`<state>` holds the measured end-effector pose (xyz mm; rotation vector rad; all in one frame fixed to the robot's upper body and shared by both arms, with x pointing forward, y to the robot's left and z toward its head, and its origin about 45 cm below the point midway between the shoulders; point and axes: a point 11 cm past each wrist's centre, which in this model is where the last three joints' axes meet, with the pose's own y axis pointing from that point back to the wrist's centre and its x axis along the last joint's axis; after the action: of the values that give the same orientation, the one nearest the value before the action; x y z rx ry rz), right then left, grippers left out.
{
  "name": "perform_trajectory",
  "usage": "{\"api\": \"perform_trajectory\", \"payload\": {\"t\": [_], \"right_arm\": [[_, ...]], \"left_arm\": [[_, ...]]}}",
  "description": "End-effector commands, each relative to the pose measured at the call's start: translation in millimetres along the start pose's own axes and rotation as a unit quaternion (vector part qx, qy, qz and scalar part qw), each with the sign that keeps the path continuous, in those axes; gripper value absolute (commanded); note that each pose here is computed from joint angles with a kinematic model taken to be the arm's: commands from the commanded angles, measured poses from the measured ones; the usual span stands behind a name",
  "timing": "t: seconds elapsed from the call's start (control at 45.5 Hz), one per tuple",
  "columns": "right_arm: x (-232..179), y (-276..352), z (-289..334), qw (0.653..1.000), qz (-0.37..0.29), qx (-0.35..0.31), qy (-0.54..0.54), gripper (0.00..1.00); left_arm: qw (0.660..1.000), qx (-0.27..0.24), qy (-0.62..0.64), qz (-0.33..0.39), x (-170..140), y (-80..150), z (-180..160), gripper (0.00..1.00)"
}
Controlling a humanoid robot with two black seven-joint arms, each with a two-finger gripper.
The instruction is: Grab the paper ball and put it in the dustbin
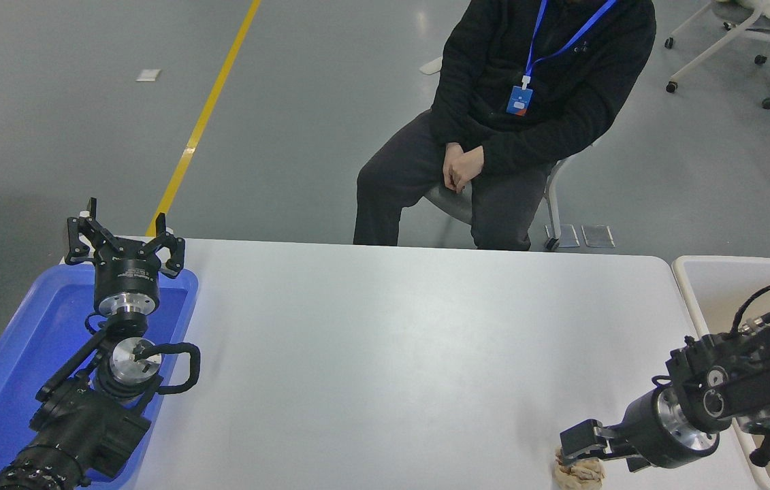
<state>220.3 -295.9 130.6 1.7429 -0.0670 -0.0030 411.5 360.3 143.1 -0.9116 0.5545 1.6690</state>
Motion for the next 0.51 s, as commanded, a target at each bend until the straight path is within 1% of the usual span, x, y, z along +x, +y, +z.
{"api": "perform_trajectory", "payload": {"t": [0.0, 0.484], "right_arm": [[-2.2, -20.2, 7.9, 1.0, 0.024, -0.007, 0.001, 1.0], [-5.7, -43.2, 23.0, 0.999, 0.034, -0.025, 0.009, 1.0]], "left_arm": [[1.0, 0.001, -0.001, 0.0, -0.1, 0.1, -0.2, 0.99], [1.0, 0.001, -0.001, 0.0, -0.1, 0.1, -0.2, 0.99]]}}
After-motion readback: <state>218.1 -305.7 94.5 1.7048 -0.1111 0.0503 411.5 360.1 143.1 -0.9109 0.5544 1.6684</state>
